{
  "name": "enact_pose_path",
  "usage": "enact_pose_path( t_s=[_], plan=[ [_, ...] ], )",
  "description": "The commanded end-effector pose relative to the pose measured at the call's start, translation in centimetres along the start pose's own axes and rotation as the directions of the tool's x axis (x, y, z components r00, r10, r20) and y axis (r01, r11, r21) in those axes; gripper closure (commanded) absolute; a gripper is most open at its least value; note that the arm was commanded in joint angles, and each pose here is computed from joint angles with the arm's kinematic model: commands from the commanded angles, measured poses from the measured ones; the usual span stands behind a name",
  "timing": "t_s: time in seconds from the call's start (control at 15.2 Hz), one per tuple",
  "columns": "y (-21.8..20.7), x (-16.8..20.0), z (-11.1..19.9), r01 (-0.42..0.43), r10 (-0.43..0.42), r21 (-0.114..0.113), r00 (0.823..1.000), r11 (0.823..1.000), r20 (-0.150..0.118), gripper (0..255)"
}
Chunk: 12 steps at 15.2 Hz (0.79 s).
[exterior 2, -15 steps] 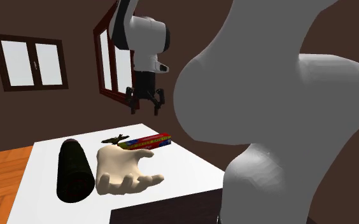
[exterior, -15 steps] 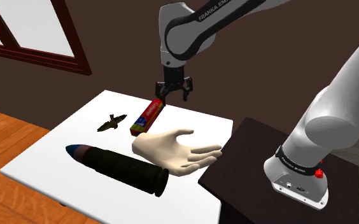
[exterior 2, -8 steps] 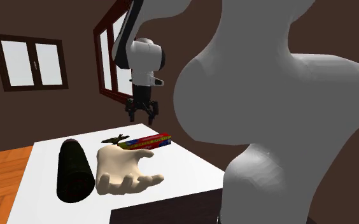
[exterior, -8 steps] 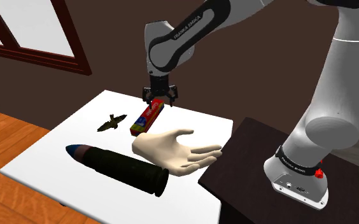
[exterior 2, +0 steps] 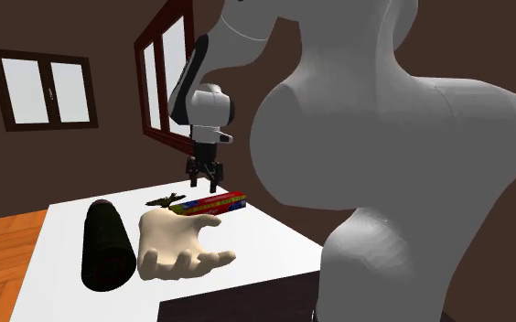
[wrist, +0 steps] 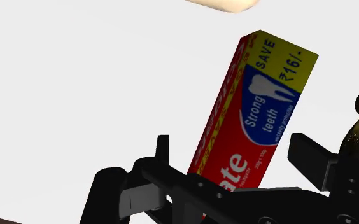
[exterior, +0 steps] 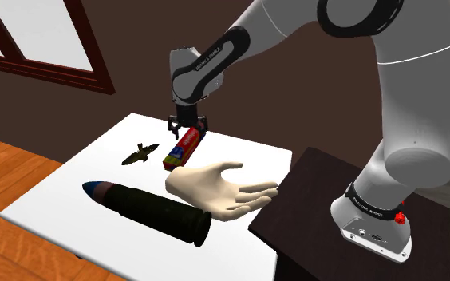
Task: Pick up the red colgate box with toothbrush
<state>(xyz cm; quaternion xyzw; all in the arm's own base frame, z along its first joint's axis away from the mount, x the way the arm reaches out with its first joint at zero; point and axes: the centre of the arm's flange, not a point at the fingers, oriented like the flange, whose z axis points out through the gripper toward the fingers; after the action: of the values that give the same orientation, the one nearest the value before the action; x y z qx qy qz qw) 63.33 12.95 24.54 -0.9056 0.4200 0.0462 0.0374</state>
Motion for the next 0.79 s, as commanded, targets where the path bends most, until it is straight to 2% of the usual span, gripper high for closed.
enact_pose_path(
  t_s=[0.0, 0.2, 0.73],
  plan=[
    [-1.1, 2.0, 1.5, -0.056, 0.056, 0.006, 0.998, 0.998, -0.001, 0],
    [-2.6, 4.5, 3.5, -0.129, 0.129, 0.015, 0.992, 0.992, -0.001, 0],
    [-2.4, 5.0, 7.5, -0.129, 0.129, 0.015, 0.992, 0.992, -0.001, 0]
  ],
)
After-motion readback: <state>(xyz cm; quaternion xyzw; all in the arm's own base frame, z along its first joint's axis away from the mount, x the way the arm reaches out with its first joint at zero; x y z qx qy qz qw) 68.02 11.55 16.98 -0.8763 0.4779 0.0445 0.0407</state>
